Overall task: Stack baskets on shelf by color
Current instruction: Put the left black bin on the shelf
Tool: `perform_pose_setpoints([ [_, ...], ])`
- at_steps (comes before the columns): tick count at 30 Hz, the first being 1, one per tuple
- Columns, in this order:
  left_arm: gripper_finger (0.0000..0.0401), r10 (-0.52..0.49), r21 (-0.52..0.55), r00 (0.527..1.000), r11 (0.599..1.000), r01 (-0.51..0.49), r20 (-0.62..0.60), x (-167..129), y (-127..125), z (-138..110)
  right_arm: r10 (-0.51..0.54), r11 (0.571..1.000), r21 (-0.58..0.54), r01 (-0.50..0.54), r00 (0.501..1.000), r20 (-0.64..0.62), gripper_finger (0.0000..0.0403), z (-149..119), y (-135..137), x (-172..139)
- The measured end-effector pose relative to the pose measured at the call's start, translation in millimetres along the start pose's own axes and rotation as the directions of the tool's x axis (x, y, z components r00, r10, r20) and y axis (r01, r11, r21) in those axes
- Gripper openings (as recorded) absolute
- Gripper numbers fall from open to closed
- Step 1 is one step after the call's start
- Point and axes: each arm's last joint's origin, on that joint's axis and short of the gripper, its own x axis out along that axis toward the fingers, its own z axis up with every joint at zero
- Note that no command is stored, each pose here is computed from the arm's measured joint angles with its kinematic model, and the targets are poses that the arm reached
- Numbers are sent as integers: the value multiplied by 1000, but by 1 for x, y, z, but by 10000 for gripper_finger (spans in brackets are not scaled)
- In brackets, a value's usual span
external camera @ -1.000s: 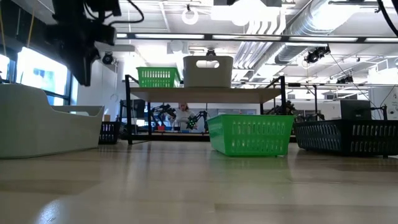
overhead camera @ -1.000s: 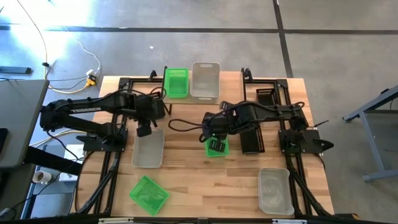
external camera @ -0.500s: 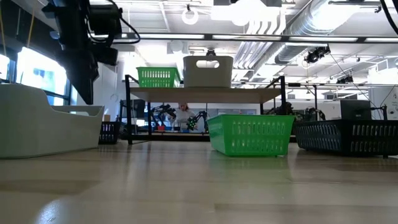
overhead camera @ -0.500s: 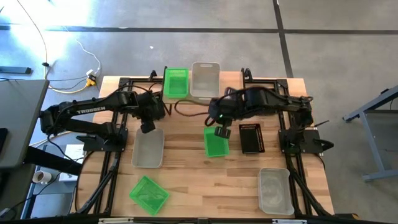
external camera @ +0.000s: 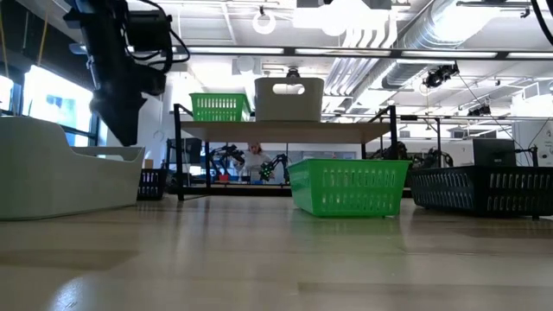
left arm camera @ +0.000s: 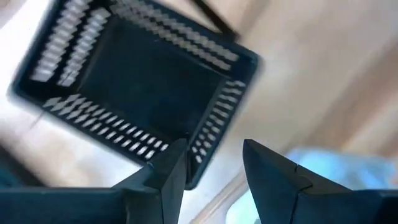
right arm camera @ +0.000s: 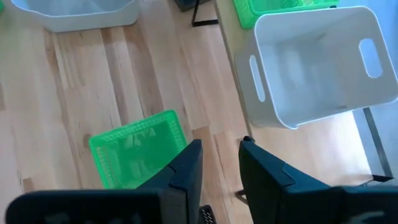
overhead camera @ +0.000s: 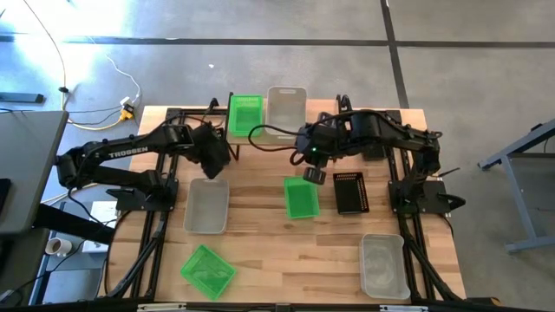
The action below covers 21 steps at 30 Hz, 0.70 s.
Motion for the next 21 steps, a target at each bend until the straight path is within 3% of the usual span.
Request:
perform_pose_setpoints([
  [4,147,77,-264,997,962,-69,21,1,8,3,0,1000,-30,0,1000,0,92,0,0,0],
  [10,147,247,-533,968,826,-181,54,1,24,7,-5,997,-83,4,1000,-3,92,0,-3,1],
  [13,147,272,-607,961,772,-190,45,1,32,8,-9,995,-101,8,1000,-8,92,1,-9,3],
  [21,147,276,-672,960,701,-239,-53,15,49,14,5,991,-134,-7,1000,-22,92,2,-27,7],
])
